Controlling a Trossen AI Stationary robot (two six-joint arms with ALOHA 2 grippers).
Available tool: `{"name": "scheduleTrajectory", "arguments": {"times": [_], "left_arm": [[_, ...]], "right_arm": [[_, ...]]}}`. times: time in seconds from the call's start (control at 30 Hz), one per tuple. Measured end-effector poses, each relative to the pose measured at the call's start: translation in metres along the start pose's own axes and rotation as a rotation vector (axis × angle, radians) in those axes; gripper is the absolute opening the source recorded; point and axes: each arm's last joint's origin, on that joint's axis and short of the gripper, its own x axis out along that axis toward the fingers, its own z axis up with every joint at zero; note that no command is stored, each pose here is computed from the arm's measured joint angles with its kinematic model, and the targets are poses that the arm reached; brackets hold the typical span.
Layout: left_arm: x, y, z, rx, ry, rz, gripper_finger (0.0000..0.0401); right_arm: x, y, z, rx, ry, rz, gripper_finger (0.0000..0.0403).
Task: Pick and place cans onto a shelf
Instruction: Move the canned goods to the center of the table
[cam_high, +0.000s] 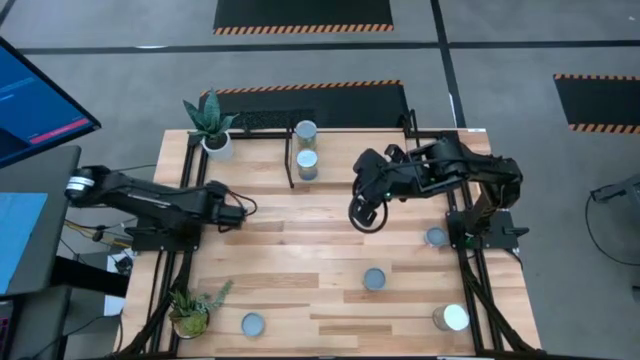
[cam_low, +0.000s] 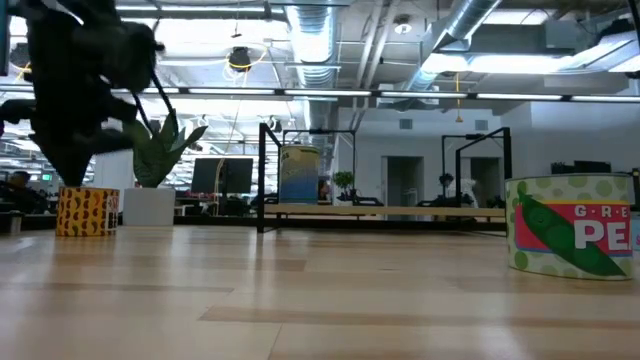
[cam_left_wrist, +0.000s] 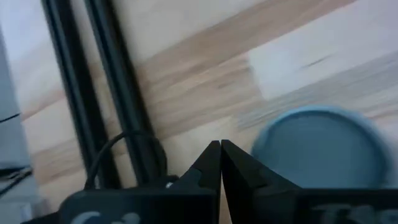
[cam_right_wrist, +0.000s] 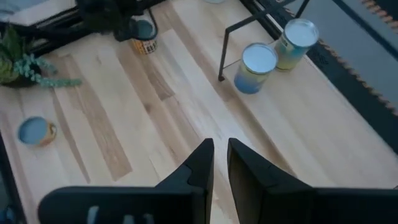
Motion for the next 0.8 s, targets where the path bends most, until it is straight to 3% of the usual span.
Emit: {"name": "scheduleTrajectory", "arguments": {"times": [0.07, 0.13, 0.3, 0.47, 0.53, 0.67, 0.8], "left_arm": [[0.006, -0.007, 0.001, 0.028, 0.045, 0.021, 0.0000], [0.006, -0.019, 0.005, 0.071, 0.070, -0.039, 0.0000], [-0.010, -0.062, 0.024, 0.113, 0.035, -0.339, 0.0000], [-0.053, -0.097, 0.055, 0.234, -0.094, -0.600, 0.0000], [-0.072, -0.099, 0.062, 0.301, -0.117, -0.600, 0.0000], [-0.087, -0.080, 0.054, 0.395, -0.051, -0.381, 0.0000], [-0.087, -0.081, 0.025, 0.553, 0.095, -0.422, 0.0000]], "right_arm": [[-0.001, 0.001, -0.001, -0.032, 0.000, 0.004, 0.0070], [-0.001, 0.001, -0.001, -0.049, 0.000, 0.005, 0.0070], [-0.001, 0.001, -0.001, -0.067, -0.001, 0.005, 0.0070], [-0.005, -0.001, -0.001, -0.064, -0.008, 0.010, 0.0070], [-0.005, -0.001, -0.001, -0.061, -0.008, 0.010, 0.0070], [-0.010, 0.000, -0.003, -0.034, -0.016, 0.023, 0.0070], [-0.013, 0.007, -0.008, -0.036, -0.034, 0.014, 0.0070]]}}
